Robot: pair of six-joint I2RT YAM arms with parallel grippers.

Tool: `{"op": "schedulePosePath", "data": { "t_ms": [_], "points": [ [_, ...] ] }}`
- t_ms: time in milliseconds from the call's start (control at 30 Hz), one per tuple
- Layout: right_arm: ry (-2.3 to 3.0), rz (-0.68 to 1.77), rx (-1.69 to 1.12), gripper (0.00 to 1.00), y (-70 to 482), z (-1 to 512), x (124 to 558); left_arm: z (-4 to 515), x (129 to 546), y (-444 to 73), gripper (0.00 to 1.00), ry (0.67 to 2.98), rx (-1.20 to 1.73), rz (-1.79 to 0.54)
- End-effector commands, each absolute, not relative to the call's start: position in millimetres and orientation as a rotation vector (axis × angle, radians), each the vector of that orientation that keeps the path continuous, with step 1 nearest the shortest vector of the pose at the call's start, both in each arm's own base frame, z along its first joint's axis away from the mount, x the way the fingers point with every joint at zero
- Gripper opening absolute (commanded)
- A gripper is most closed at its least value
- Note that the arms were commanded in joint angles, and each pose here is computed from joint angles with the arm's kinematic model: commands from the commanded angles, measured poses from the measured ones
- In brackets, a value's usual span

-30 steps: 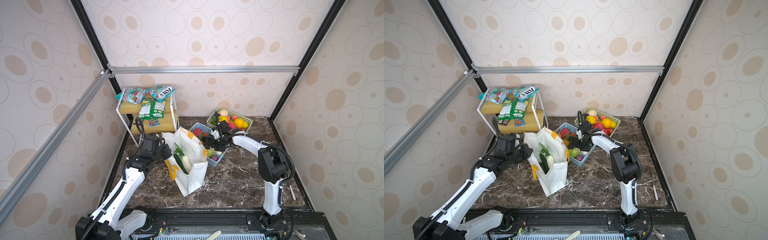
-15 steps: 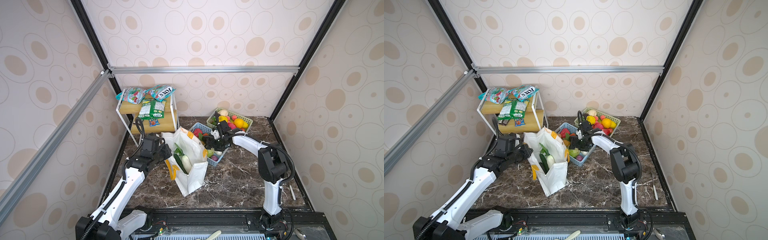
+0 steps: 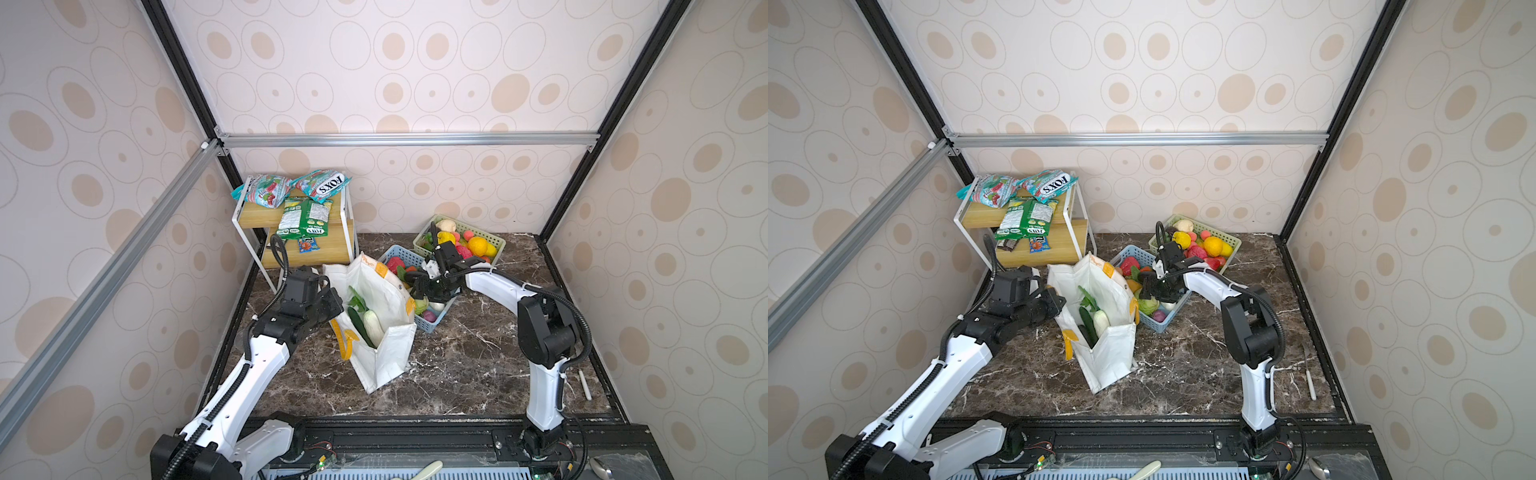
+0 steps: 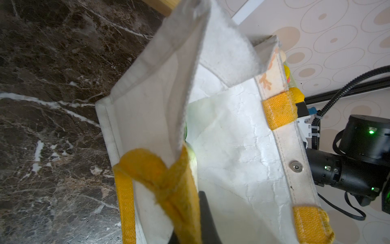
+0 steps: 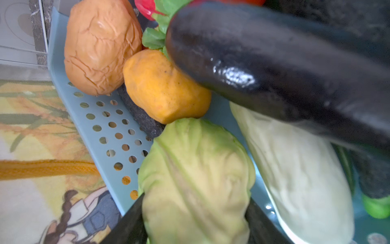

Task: Place the food into the grocery bag and tie it
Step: 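Lower the right gripper onto the green cabbage and close it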

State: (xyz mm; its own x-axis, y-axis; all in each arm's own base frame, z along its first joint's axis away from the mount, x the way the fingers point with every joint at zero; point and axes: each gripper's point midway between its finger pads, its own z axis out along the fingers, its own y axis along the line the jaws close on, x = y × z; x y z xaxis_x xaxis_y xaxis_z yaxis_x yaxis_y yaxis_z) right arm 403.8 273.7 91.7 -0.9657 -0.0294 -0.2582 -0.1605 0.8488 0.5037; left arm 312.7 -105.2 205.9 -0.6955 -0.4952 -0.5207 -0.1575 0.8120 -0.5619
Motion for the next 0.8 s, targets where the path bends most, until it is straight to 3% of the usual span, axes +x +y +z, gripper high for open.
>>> {"op": "schedulePosePath", "data": {
  "t_ms": [0, 767],
  "points": [
    [2.762, 0.815, -0.17, 0.6, 274.4, 113.6, 394.4, 225.5, 317.6, -104.3, 0.0, 2.234, -0.469, -0.651],
    [2.569, 0.76, -0.195, 0.59, 254.7, 203.9, 412.4, 224.5, 319.0, -105.1, 0.0, 2.239, -0.465, -0.653]
  ]
}}
